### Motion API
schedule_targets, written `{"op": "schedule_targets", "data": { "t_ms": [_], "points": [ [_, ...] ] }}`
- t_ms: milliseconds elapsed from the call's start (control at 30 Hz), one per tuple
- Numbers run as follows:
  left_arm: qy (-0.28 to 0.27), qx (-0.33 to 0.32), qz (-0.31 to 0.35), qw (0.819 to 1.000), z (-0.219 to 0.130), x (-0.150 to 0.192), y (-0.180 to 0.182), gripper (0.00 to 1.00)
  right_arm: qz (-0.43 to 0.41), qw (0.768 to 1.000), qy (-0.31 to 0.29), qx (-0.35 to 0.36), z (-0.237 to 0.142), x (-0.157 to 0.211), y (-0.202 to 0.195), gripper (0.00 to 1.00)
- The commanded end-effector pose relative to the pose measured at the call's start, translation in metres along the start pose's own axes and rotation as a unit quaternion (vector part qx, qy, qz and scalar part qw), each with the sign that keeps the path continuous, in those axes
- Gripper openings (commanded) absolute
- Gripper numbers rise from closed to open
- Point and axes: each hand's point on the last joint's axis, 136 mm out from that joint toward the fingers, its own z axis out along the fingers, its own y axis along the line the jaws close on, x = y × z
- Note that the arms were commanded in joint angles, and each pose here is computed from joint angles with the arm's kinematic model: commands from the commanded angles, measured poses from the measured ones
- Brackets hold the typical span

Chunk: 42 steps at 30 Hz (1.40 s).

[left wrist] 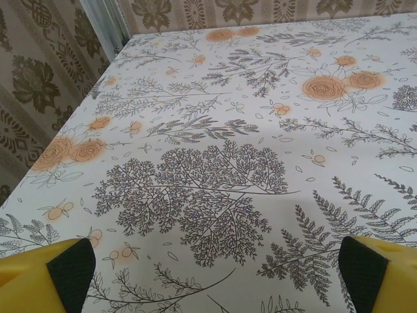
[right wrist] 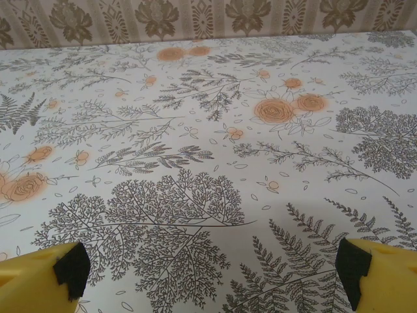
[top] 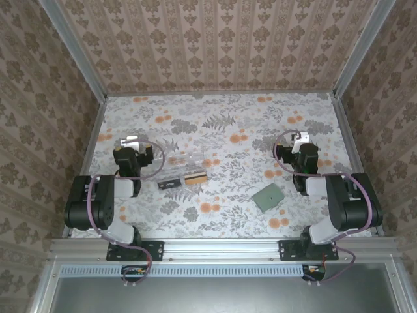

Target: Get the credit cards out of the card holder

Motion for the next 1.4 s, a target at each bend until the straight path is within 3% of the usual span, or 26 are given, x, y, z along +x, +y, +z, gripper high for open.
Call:
{"op": "schedule_targets", "data": {
  "t_ms": [0,967,1100,1200,1333,1367],
  "points": [
    [-0.015,0.011,0.006,1.000,0.000,-0.008,-0.003,1.00,-0.008,1.000,-0.009,-0.004,0.001,-0.006,0.003,1.00],
    [-0.020,0.027,0.005,0.999,-0.003,-0.012,-0.005,1.00,-0.008,1.000,-0.008,-0.003,0.002,-0.006,0.003,1.00],
    [0.009,0.005,-0.005,1.000,-0.012,-0.037,0.008,1.00,-0.006,1.000,-0.010,0.013,0.001,-0.008,-0.002,1.00],
    [0.009,-0.041,-0.013,0.999,-0.030,-0.080,0.030,1.00,-0.008,1.000,0.006,0.025,-0.009,-0.024,-0.002,1.00],
    [0.033,-0.145,-0.138,0.979,-0.073,-0.128,0.077,1.00,0.042,0.997,-0.008,0.058,-0.032,-0.068,-0.012,1.00],
    [0.051,-0.129,-0.160,0.977,-0.081,-0.137,0.076,1.00,0.056,0.997,-0.020,0.047,-0.040,-0.077,-0.008,1.00]
  ]
}}
